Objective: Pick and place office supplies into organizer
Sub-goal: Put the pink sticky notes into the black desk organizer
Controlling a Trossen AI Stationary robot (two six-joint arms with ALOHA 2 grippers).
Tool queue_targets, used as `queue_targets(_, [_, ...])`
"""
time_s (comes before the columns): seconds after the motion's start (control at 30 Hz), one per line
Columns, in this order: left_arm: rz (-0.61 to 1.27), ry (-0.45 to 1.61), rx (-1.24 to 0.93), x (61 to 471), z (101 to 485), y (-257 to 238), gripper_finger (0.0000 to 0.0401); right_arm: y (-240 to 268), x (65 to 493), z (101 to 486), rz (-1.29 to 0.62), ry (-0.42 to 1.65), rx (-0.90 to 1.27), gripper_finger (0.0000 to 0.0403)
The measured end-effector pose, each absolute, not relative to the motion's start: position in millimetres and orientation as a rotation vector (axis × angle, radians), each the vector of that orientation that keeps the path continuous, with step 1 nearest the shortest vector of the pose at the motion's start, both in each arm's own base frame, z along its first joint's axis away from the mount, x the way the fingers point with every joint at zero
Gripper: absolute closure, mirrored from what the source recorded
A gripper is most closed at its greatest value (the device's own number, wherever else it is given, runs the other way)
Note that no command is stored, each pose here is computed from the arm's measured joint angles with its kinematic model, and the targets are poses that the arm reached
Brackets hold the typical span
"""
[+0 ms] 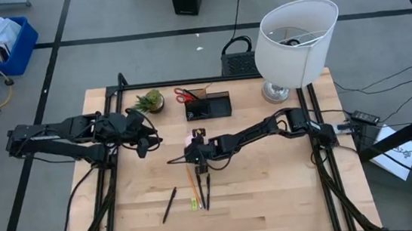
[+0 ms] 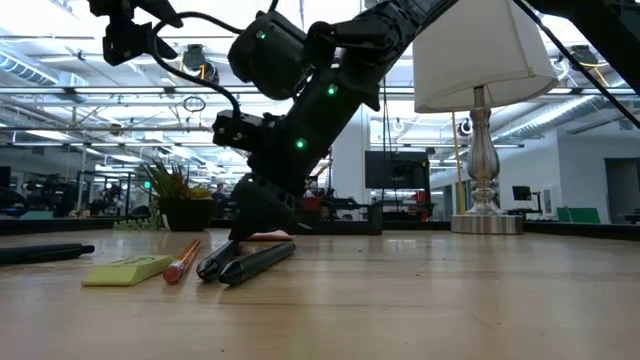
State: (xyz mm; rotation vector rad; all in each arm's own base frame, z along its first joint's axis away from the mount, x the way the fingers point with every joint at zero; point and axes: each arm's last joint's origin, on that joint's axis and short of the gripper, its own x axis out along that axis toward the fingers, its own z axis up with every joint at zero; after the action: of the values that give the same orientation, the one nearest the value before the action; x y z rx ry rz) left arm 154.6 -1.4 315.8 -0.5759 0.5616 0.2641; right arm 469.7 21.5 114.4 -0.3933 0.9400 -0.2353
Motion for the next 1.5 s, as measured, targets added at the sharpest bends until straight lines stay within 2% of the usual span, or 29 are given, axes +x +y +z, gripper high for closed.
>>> queue_targets(0.33, [0.264,0.561,-0.576,155,316,-1,0.0169,12,469,113,-0.256,0.959,-0.369,0.0275])
queue_targets(0.67, [0.264,0.561,-0.576,155,316,-1,0.0169,13,469,112,-0.280,0.941,-0.212,0.0395])
queue_targets(0.97, [0.262,0.561,-0.572,155,316,-1,0.0169,23,453,130,-0.417,1.003,-0.170,0.0398])
queue_targets(1.27, [0.253,0.554,-0.550,155,317,-1,0.0169,47,429,191,-0.492,0.944,-0.169,0.0401])
queue_targets(1.5, [0.255,0.546,-0.547,156,317,-1,0.0169,43,408,223,-0.528,0.978,-0.208,0.0402])
